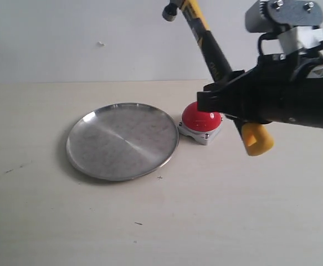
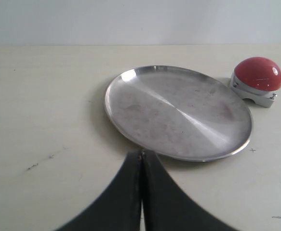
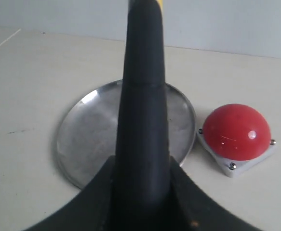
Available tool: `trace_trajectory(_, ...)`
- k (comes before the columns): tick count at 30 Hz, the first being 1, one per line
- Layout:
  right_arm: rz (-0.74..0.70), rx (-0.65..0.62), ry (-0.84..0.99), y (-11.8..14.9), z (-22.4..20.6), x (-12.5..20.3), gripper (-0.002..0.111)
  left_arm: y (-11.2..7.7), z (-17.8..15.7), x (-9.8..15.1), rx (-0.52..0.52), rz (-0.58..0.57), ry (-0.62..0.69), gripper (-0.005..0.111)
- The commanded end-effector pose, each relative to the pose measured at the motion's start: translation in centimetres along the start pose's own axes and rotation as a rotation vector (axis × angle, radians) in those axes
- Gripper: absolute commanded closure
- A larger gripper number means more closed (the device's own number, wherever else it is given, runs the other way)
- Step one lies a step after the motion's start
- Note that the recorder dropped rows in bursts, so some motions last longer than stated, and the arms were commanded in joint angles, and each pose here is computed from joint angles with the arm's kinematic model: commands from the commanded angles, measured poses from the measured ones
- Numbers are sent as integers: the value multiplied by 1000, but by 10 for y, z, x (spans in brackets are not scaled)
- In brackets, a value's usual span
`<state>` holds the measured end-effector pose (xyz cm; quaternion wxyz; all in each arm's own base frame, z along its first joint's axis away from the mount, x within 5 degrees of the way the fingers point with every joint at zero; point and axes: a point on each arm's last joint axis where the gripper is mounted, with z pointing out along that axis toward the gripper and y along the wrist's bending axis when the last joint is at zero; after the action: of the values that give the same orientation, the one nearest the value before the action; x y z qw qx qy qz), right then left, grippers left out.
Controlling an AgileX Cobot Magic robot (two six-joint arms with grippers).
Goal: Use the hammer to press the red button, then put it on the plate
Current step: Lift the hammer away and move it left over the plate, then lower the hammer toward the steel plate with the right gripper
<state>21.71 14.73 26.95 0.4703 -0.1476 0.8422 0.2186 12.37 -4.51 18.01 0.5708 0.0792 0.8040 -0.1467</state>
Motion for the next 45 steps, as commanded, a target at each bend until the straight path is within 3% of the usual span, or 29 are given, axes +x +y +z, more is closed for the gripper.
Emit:
trace_trajectory(1, -27, 10, -71, 16, 29, -4, 108, 1, -1, 0, -5, -11, -10, 107)
trace_trajectory(6, -51, -14, -11, 34, 73, -2, 108, 1, -1, 0, -5, -11, -10, 107)
trace_trajectory(11, 16, 3, 20, 36, 110, 2, 108, 1, -1, 0, -5, -11, -10, 107)
trace_trajectory(20, -24, -14, 177, 40, 158, 26, 108, 1, -1, 0, -5, -11, -10, 107)
trace_trajectory(30, -176, -76, 257, 47, 168, 26, 108, 1, -1, 0, -5, -11, -10, 107)
trace_trajectory(45, -134, -76, 264, 48, 168, 26, 108, 1, -1, 0, -5, -11, -10, 107)
